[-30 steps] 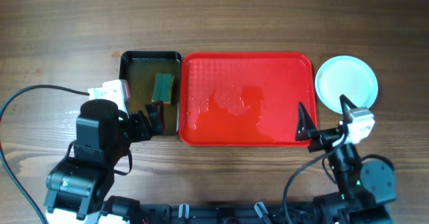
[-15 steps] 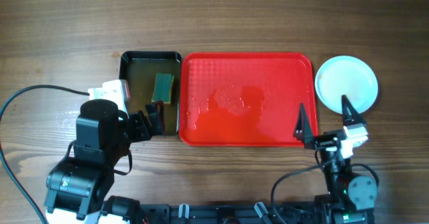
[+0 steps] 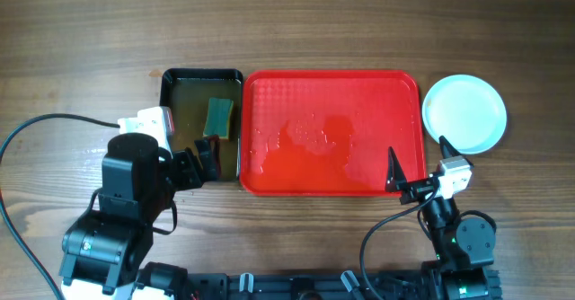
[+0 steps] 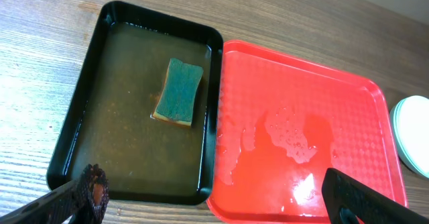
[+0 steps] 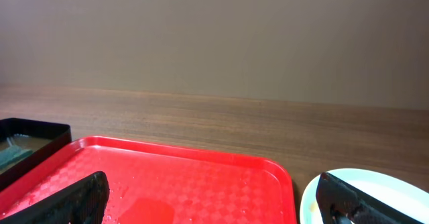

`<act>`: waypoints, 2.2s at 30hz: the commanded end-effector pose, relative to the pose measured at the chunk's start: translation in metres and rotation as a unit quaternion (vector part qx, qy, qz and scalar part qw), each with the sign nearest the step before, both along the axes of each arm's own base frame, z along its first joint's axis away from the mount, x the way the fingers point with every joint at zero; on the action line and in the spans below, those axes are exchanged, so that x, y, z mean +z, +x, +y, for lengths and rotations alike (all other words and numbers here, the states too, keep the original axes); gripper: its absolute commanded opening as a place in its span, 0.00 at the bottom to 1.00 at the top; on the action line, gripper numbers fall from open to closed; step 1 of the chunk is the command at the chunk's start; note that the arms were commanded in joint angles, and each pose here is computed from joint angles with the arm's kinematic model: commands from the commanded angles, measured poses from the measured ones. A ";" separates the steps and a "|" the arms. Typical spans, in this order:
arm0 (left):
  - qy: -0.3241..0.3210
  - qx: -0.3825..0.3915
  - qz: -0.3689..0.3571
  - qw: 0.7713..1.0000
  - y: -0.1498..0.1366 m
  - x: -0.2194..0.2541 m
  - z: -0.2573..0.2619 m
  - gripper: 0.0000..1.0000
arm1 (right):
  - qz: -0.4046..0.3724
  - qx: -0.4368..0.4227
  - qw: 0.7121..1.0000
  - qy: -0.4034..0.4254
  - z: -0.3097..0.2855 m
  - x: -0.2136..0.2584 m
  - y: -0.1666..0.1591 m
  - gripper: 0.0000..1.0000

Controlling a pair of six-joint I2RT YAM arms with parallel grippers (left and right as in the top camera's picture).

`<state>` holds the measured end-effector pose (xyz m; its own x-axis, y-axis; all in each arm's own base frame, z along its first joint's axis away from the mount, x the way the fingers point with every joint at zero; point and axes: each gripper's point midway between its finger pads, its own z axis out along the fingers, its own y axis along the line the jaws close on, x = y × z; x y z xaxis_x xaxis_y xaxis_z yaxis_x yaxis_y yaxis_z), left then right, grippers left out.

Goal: Clean dirty plates on tray and stack at the side

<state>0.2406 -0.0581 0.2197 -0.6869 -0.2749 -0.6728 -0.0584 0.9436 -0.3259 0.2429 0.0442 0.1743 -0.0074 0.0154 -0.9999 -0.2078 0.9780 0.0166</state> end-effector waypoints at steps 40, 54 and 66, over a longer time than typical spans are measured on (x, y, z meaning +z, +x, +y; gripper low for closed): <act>0.015 0.031 -0.342 0.939 0.005 -0.056 0.035 1.00 | -0.007 0.006 1.000 -0.006 0.002 0.002 -0.001 1.00; 0.012 0.030 -0.330 0.943 0.004 -0.062 0.035 1.00 | -0.007 0.006 1.000 -0.006 0.002 0.002 -0.001 0.99; 0.012 0.030 -0.330 0.943 0.004 -0.062 0.035 1.00 | -0.007 0.006 1.000 -0.006 0.002 0.002 -0.001 0.99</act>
<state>0.2451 -0.0243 0.1595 -0.1015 -0.2981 -0.9491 0.0949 0.9468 -0.3075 0.2429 0.0442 0.1742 -0.0070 0.0120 -0.9999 -0.2082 0.9780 0.0132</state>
